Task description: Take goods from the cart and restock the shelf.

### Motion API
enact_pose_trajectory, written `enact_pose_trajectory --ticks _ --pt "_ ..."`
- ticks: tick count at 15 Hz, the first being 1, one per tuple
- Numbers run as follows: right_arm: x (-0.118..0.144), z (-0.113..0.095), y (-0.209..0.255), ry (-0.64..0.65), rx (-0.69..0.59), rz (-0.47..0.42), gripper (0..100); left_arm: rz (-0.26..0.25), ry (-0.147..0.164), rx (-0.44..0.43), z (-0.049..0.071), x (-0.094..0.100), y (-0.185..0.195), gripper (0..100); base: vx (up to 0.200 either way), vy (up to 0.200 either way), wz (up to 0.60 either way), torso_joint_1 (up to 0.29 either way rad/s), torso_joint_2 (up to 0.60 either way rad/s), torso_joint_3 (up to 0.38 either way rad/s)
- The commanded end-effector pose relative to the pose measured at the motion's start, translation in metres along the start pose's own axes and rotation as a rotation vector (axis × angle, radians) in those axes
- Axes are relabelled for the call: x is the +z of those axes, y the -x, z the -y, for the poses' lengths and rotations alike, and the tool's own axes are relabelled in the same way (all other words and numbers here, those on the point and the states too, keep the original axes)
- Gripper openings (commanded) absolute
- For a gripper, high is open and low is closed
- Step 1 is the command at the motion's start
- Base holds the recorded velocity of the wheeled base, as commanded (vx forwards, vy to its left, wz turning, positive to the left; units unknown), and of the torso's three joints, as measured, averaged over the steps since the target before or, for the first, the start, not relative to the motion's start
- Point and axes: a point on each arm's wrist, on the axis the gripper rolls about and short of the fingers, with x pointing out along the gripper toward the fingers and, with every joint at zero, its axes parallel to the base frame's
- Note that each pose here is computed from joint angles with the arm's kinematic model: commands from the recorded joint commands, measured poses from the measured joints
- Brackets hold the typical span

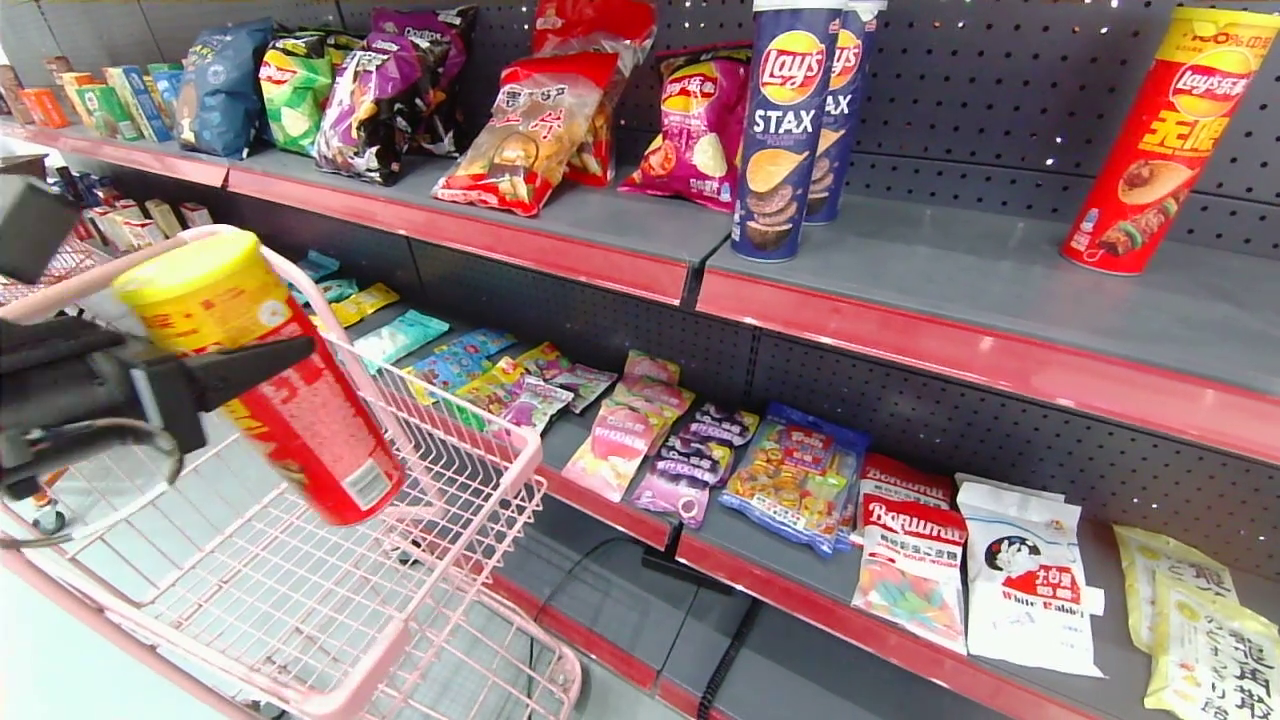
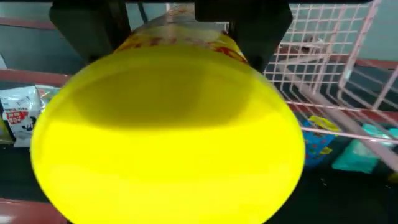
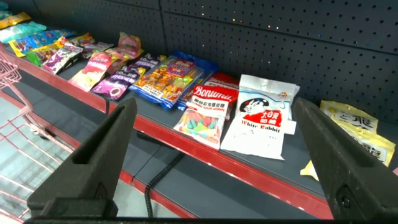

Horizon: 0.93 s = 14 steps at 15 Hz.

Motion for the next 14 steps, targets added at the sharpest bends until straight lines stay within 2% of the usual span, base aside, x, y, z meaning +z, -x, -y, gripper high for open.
enact_pose_trajectory --ticks 1,2,4,7,8,11,12,13,14 --pt "0.000 0.000 0.000 0.000 0.001 0.001 100 0.142 -0.099 0.122 0.032 -0.007 0.084 0 0.000 0.000 0.00 0.085 -0.23 -0.144" --pt "0.000 0.000 0.000 0.000 0.001 0.001 100 0.164 -0.107 0.160 0.037 -0.015 0.097 0 0.000 0.000 0.00 0.105 -0.37 -0.242" --pt "0.000 0.000 0.000 0.000 0.001 0.001 100 0.190 -0.118 0.166 0.044 -0.025 0.111 0 0.000 0.000 0.00 0.141 -0.46 -0.300" --pt "0.000 0.000 0.000 0.000 0.001 0.001 100 0.201 -0.116 0.222 0.046 -0.031 0.117 0 0.000 0.000 0.00 0.181 -0.52 -0.339" --pt "0.000 0.000 0.000 0.000 0.001 0.001 100 0.210 -0.112 0.291 0.046 -0.033 0.120 0 0.000 0.000 0.00 0.198 -0.54 -0.354" --pt "0.000 0.000 0.000 0.000 0.001 0.001 100 0.225 -0.105 0.382 0.048 -0.037 0.127 0 0.000 0.000 0.00 0.217 -0.57 -0.351" --pt "0.000 0.000 0.000 0.000 0.001 0.002 100 0.217 -0.099 0.449 0.048 -0.039 0.131 0 0.000 0.000 0.00 0.232 -0.59 -0.369" --pt "0.000 0.000 0.000 0.004 0.002 0.002 100 0.210 -0.093 0.475 0.048 -0.039 0.133 0 0.000 0.000 0.00 0.246 -0.60 -0.364" --pt "0.000 0.000 0.000 0.007 0.004 0.002 100 0.228 -0.096 0.488 0.050 -0.038 0.136 0 0.000 0.000 0.00 0.251 -0.61 -0.369"
